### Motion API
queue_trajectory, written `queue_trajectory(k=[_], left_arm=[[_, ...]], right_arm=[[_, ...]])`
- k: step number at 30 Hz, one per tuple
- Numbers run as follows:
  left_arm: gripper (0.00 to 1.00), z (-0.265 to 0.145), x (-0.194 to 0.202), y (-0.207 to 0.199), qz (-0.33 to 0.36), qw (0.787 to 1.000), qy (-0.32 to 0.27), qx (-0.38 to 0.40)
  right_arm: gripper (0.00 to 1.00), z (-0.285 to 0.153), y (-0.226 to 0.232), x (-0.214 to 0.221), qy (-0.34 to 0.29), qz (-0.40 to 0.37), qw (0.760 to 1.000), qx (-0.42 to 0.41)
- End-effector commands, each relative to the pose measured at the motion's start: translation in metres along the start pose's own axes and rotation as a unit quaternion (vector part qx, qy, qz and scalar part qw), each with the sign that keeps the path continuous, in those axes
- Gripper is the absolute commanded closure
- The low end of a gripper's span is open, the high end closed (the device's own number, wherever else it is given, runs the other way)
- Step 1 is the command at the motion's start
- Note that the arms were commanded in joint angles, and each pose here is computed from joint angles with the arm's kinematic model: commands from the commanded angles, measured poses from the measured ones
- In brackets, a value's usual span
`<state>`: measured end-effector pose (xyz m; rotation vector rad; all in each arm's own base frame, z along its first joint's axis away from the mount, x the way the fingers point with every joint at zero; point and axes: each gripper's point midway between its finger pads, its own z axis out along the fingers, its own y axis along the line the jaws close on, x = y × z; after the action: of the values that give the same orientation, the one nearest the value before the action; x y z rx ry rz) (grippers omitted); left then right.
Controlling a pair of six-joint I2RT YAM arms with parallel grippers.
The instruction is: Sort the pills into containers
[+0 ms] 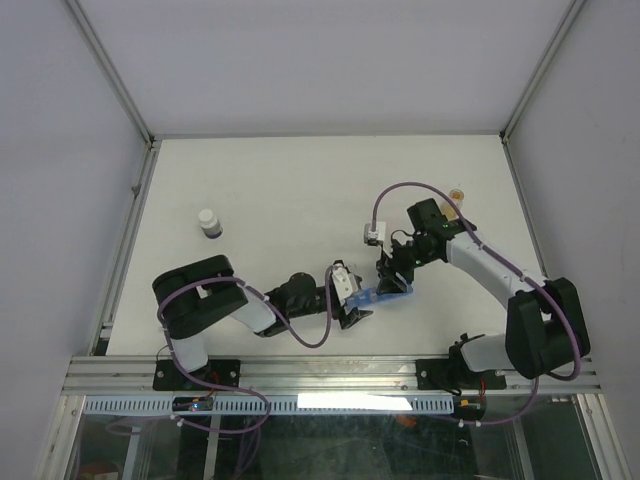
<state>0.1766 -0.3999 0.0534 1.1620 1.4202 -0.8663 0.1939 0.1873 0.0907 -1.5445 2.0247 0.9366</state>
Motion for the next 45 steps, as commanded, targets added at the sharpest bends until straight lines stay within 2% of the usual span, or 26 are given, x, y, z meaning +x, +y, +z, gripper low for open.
queue_trajectory(k=[1,7,10,13,17,21,23,36,41,45], left_arm=[[0.13,-0.008,-0.052,-0.006,-0.02,0.998,-0.058,0.009],[0.13,-0.026,-0.054,-0.009,-0.074,0.996,-0.043,0.0],[0.19,-0.034,-0.053,-0.008,-0.113,0.993,-0.028,-0.013],[0.34,-0.042,-0.054,-0.009,-0.137,0.99,-0.022,-0.021],[0.65,-0.049,-0.053,-0.008,-0.16,0.987,-0.016,-0.033],[0.84,-0.05,-0.058,-0.007,-0.174,0.984,-0.01,-0.035],[0.9,-0.045,-0.059,-0.007,-0.181,0.983,-0.002,-0.034],[1.0,-0.037,-0.072,-0.001,-0.259,0.965,0.034,-0.035],[1.0,-0.041,-0.082,0.004,-0.277,0.96,0.03,-0.034],[1.0,-0.037,-0.068,0.004,-0.292,0.954,0.052,-0.029]], right_arm=[[0.41,-0.002,0.002,-0.004,-0.034,-0.088,0.995,0.011],[0.28,-0.003,0.017,0.007,-0.072,-0.237,0.969,0.009],[0.23,-0.002,0.014,0.014,-0.064,-0.282,0.957,0.024],[0.21,0.001,0.003,0.017,-0.051,-0.291,0.955,0.038],[0.21,0.009,-0.01,0.026,-0.017,-0.279,0.959,0.043],[0.22,0.016,-0.017,0.033,0.008,-0.274,0.96,0.047],[0.24,0.019,-0.02,0.037,0.021,-0.271,0.961,0.046],[0.54,0.03,-0.025,0.048,0.058,-0.264,0.962,0.039],[0.58,0.03,-0.025,0.048,0.058,-0.264,0.962,0.039],[0.59,0.03,-0.024,0.047,0.056,-0.262,0.963,0.038]])
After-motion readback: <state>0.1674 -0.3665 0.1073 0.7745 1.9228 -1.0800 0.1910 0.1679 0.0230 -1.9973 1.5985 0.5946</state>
